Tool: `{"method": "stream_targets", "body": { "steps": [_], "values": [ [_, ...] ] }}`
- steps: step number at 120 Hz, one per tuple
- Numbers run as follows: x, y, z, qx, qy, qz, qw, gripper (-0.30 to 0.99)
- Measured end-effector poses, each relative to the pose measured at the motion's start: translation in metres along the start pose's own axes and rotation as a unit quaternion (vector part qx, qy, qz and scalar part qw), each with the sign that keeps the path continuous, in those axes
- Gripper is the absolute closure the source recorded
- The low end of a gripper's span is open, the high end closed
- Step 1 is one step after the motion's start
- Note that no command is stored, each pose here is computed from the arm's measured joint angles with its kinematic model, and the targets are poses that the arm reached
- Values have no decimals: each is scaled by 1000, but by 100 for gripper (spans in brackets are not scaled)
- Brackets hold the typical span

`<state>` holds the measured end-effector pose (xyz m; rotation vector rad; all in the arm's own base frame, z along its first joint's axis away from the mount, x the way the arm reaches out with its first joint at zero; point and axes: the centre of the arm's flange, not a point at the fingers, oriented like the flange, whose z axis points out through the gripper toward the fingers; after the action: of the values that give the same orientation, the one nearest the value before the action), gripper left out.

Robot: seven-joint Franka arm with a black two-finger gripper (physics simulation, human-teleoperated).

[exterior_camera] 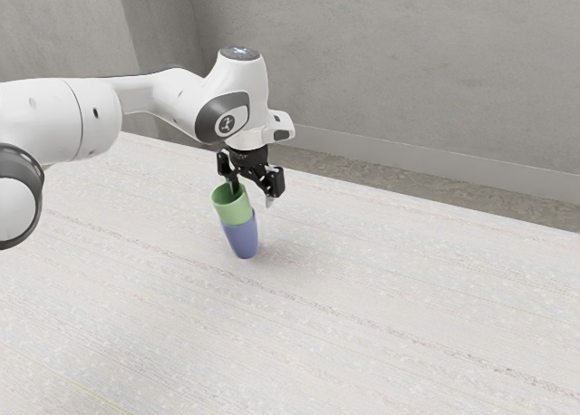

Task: Place the left cup onto the right cup

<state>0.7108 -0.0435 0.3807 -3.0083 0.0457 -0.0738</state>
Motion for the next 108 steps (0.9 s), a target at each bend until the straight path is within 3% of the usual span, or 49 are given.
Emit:
{"method": "stream_targets", "body": {
  "steps": [41, 76, 108],
  "values": [
    [-1, 1, -27, -2, 18, -3, 1000, 1],
    [-18, 1, -109, -2, 48, -12, 999, 0],
    [-48, -9, -177, -8, 45, -30, 998, 0]
  ]
}}
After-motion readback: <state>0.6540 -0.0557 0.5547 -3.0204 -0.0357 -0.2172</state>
